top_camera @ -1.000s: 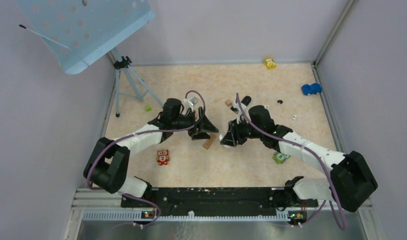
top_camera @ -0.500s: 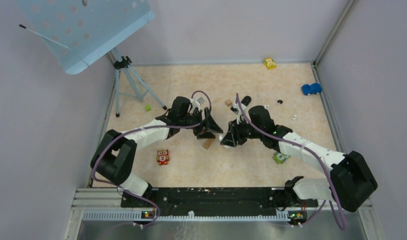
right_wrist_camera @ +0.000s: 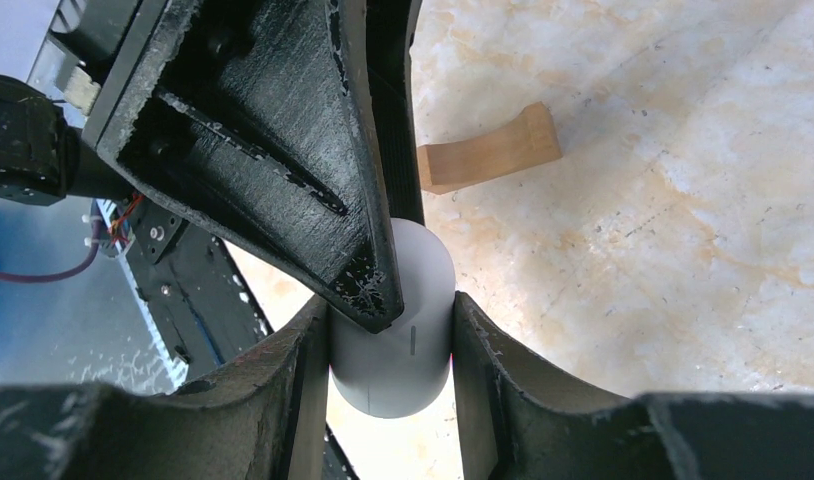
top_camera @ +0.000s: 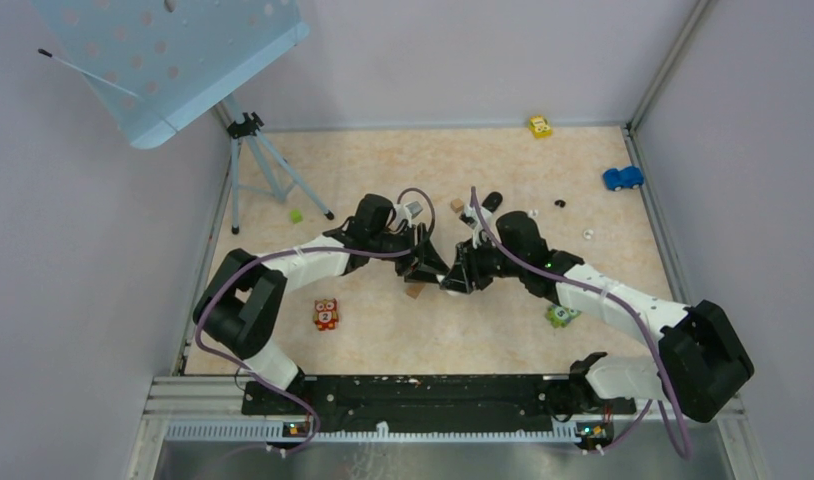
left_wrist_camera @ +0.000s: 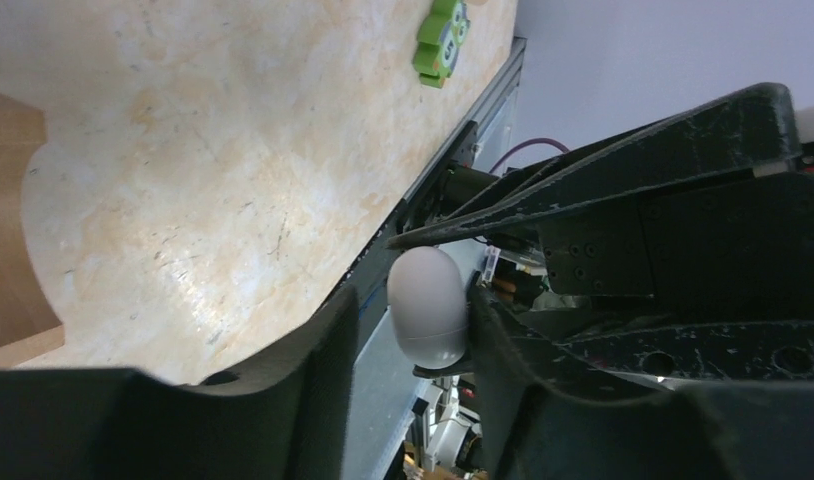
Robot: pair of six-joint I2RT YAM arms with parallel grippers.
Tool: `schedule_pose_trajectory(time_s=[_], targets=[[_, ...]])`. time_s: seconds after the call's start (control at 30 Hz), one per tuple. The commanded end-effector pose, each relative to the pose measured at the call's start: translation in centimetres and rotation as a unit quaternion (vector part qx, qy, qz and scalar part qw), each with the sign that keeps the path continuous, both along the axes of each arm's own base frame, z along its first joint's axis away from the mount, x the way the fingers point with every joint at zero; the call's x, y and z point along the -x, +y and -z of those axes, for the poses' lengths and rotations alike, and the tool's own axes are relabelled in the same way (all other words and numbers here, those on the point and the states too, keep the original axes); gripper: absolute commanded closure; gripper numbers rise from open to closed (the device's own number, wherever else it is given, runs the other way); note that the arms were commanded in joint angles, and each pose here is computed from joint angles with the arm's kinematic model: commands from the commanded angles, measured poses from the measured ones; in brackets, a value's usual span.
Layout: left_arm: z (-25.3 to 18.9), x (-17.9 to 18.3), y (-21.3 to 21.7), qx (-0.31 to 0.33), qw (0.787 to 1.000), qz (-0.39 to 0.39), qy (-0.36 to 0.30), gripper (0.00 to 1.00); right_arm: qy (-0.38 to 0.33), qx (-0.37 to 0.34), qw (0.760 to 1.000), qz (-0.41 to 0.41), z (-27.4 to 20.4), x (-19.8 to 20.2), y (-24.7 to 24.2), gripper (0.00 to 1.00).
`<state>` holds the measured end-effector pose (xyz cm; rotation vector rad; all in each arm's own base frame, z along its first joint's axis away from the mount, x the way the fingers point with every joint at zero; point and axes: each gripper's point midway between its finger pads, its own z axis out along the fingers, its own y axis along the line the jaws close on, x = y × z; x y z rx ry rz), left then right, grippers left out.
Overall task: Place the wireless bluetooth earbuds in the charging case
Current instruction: Pass from the right arm to the left, then pass from the left arm to the right
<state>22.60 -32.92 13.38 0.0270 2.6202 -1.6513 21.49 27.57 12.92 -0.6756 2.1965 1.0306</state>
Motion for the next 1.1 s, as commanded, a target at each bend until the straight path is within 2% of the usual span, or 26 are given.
schedule_pose_trajectory(time_s=[0.0, 0.07, 0.1, 0.17, 0.2, 0.33, 0.4, 0.53, 0.67, 0.83, 1.07], targets=[[-2.1, 0.1, -1.0, 0.050, 0.999, 0.019, -0.003, 0.59, -0.030, -0.006, 1.000, 0.007, -0.8, -1.1, 0.3, 0.78], [-2.6, -0.1, -1.2, 0.064, 0.998, 0.018, -0.005, 0.72, -0.024, -0.003, 1.000, 0.013, -0.7, -1.2, 0.2, 0.75], [-2.6, -0.2, -1.3, 0.065, 0.998, 0.017, -0.006, 0.79, -0.020, -0.002, 1.000, 0.018, -0.8, -1.2, 0.2, 0.69], [-2.5, -0.4, -1.4, 0.065, 0.998, 0.015, -0.008, 0.96, -0.017, 0.000, 0.999, 0.028, -1.2, -1.3, 0.0, 0.47], [-2.5, -0.4, -1.4, 0.064, 0.998, 0.016, -0.011, 1.00, -0.018, 0.001, 0.999, 0.037, -1.3, -1.5, -0.2, 0.40], [-2.5, -0.4, -1.2, 0.063, 0.997, 0.021, -0.025, 1.00, -0.028, 0.002, 0.997, 0.073, -2.5, -1.7, -1.3, 0.22], [-2.9, -0.4, -1.1, 0.065, 0.996, 0.033, -0.048, 1.00, -0.026, -0.008, 0.996, 0.091, -3.4, -1.4, -1.7, 0.17], [-4.2, 0.0, -1.0, 0.073, 0.989, 0.080, -0.102, 1.00, -0.027, -0.087, 0.992, 0.090, -6.2, 0.0, -1.4, 0.15], [-6.4, 0.9, -1.2, 0.117, 0.976, 0.126, -0.135, 1.00, -0.018, -0.178, 0.978, 0.105, -7.9, 0.4, -2.4, 0.12], [-10.2, 1.7, -1.3, 0.180, 0.953, 0.165, -0.181, 1.00, -0.015, -0.315, 0.945, 0.092, -11.1, 1.4, -3.9, 0.13], [-12.8, 2.0, -1.3, 0.218, 0.934, 0.175, -0.220, 1.00, 0.006, -0.415, 0.907, 0.074, -12.5, 3.2, -4.4, 0.19]])
